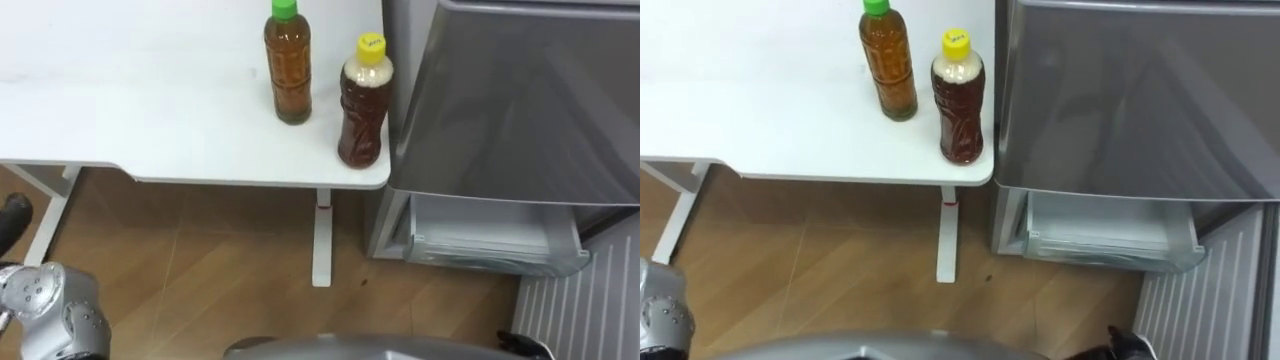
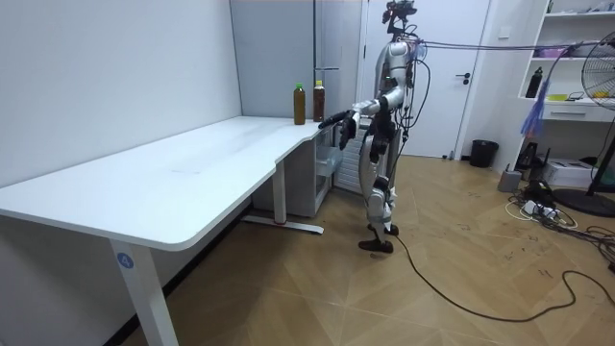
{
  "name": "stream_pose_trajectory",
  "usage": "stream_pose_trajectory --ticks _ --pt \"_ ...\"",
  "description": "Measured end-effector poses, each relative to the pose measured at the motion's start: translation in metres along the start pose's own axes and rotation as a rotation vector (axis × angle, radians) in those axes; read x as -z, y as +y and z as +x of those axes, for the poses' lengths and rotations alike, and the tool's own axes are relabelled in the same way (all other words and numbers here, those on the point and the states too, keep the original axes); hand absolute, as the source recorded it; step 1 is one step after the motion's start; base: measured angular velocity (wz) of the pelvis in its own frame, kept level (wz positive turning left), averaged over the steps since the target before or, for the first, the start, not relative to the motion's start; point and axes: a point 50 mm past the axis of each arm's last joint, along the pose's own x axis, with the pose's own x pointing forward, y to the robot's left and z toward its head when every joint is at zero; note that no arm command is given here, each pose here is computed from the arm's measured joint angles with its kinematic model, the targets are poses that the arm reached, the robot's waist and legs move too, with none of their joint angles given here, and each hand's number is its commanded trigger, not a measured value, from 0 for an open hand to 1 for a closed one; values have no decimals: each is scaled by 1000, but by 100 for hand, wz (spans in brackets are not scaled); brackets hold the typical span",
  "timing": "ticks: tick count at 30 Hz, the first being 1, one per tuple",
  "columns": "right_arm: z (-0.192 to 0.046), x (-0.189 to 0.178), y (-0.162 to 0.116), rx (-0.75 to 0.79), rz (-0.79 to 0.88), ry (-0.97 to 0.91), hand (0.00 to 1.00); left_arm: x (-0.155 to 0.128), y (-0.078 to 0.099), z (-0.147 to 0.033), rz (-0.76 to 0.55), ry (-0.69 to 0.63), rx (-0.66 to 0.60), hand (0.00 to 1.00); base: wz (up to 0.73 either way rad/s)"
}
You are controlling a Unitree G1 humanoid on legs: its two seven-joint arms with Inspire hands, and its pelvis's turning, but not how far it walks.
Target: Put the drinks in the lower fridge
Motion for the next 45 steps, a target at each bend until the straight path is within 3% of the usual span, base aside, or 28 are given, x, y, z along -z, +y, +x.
stream_pose_trajectory --ticks 4,10,17,21,26,31,39,45 --pt "-1 7 1 -2 10 18 0 -33 -10 -4 -41 -155 49 0 5" --pt "-1 17 4 -34 10 55 0 -86 -24 -25 -162 -376 181 0 -1" --pt "-2 26 6 -55 -3 89 0 -116 -32 -41 -232 -501 310 0 1" --pt "-2 22 6 -56 -13 82 0 -131 -48 -56 -280 -550 456 0 0" --pt "-1 18 7 -82 -52 84 0 -132 -67 -79 -259 -579 678 0 0" --pt "2 6 6 -96 -56 73 0 -131 -90 -113 -175 -632 1013 0 0" --pt "1 10 0 -96 -74 92 0 -140 -102 -141 -143 -731 1266 0 -3" --pt "1 11 -1 -96 -108 97 0 -132 -107 -157 -109 -725 1419 0 -1"
